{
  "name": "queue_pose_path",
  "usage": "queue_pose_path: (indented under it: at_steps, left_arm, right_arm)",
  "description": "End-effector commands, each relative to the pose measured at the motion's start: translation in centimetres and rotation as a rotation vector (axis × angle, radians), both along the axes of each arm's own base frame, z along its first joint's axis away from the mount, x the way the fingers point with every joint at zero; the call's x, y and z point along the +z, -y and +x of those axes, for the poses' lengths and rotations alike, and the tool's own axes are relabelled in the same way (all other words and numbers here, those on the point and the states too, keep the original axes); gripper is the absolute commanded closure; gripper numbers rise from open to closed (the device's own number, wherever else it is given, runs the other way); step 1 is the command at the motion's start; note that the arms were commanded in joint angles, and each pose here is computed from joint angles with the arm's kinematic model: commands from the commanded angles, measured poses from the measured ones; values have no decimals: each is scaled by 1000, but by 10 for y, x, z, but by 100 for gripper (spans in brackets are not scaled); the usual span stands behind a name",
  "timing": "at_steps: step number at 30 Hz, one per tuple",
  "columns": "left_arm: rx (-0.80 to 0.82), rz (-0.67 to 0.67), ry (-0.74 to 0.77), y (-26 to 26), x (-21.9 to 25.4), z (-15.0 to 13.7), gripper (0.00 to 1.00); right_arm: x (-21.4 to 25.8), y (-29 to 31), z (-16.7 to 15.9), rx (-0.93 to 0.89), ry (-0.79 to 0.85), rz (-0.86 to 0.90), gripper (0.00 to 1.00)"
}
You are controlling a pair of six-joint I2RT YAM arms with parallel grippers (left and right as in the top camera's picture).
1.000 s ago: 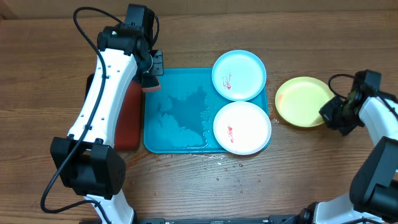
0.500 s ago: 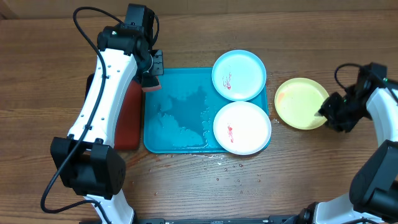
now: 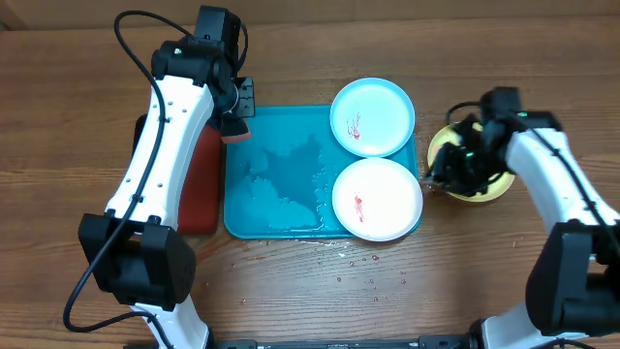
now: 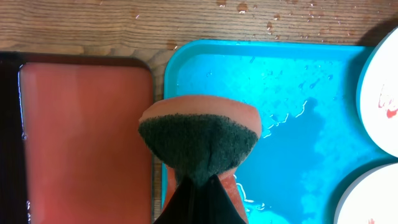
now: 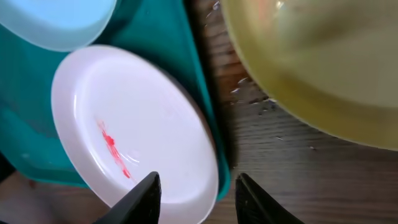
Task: Clean dirty plates on tray and stack at the side
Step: 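Drag the white plate left with the right gripper to tray center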
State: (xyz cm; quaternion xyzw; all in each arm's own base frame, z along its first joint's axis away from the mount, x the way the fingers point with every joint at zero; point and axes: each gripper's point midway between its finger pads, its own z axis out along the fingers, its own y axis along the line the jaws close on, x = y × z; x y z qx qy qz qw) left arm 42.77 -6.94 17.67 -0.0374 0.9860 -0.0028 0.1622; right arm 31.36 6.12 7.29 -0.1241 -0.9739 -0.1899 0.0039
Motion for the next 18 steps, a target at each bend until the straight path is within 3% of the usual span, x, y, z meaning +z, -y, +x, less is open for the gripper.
queue_pose_path:
  at_steps: [1,5,14,18]
  left_arm:
    - [-13,-5,22,-2,7,5,96]
    - [-13,-4,21,-2,7,4,96]
    - [-13,-4,22,-2,7,5,96]
    - [-13,-4,20,-2,7,4,96]
  right_arm:
    - [-19,-2,-5,50,23,-136,59]
    - [-40,-8,-9,81,51,-186,60]
    - [-52,-13,-14,93,57,-166,81]
    - [-51,-20,-17,96,47,-129,96]
